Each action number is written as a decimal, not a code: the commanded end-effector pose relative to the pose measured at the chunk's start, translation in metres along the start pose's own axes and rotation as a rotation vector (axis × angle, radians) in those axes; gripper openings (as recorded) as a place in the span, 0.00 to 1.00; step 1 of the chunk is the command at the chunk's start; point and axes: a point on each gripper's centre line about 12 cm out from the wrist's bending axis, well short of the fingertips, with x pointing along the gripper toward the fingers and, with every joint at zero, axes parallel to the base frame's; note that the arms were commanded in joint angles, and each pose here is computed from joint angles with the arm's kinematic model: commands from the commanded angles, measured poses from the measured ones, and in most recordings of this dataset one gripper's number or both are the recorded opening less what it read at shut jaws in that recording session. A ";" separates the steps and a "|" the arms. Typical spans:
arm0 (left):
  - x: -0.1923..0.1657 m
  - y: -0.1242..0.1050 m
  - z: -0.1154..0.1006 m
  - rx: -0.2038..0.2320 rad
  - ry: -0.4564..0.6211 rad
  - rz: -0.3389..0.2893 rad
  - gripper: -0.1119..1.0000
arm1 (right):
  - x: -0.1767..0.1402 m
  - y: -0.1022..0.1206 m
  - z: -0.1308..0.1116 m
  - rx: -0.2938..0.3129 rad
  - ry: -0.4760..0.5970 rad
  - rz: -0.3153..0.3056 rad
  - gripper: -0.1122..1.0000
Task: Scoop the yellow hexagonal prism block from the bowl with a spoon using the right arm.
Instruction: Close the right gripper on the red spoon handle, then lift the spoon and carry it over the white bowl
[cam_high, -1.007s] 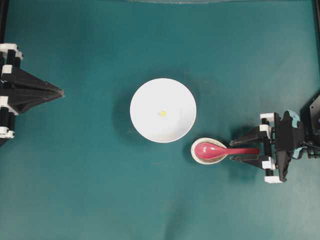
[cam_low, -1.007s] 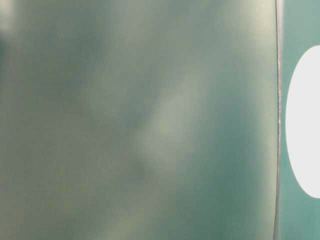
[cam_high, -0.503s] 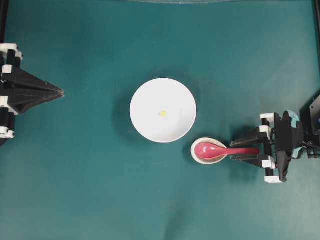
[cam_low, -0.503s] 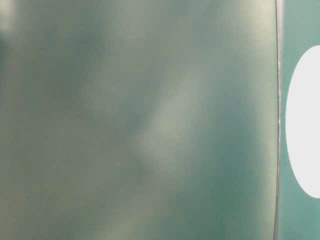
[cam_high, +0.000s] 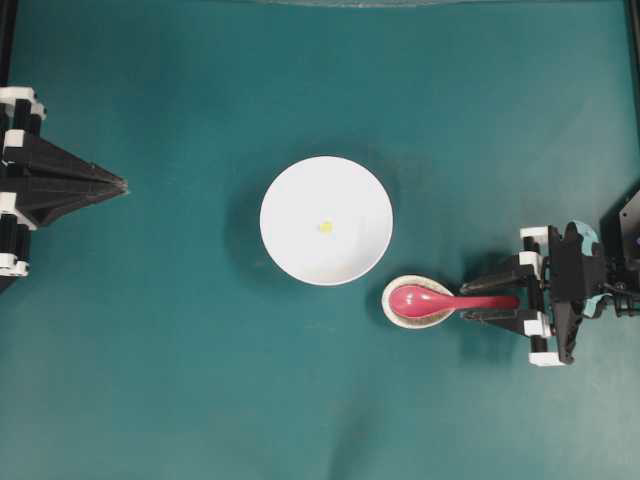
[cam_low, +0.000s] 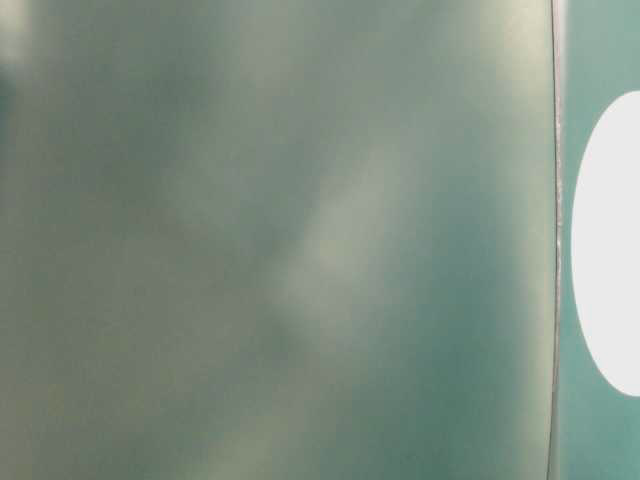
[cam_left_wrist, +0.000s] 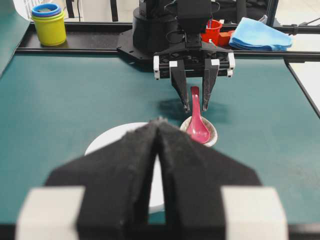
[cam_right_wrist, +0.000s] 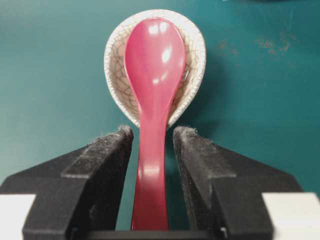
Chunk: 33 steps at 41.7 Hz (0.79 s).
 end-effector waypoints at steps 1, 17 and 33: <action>0.002 0.000 0.011 0.003 -0.028 0.001 0.13 | 0.000 0.001 0.007 0.014 -0.028 0.003 0.50; 0.002 0.000 0.011 0.003 -0.028 0.001 0.13 | 0.000 0.002 0.009 0.022 -0.038 0.007 0.32; 0.002 0.000 0.012 0.002 -0.032 0.001 0.13 | -0.010 -0.006 0.064 0.136 -0.111 0.011 0.32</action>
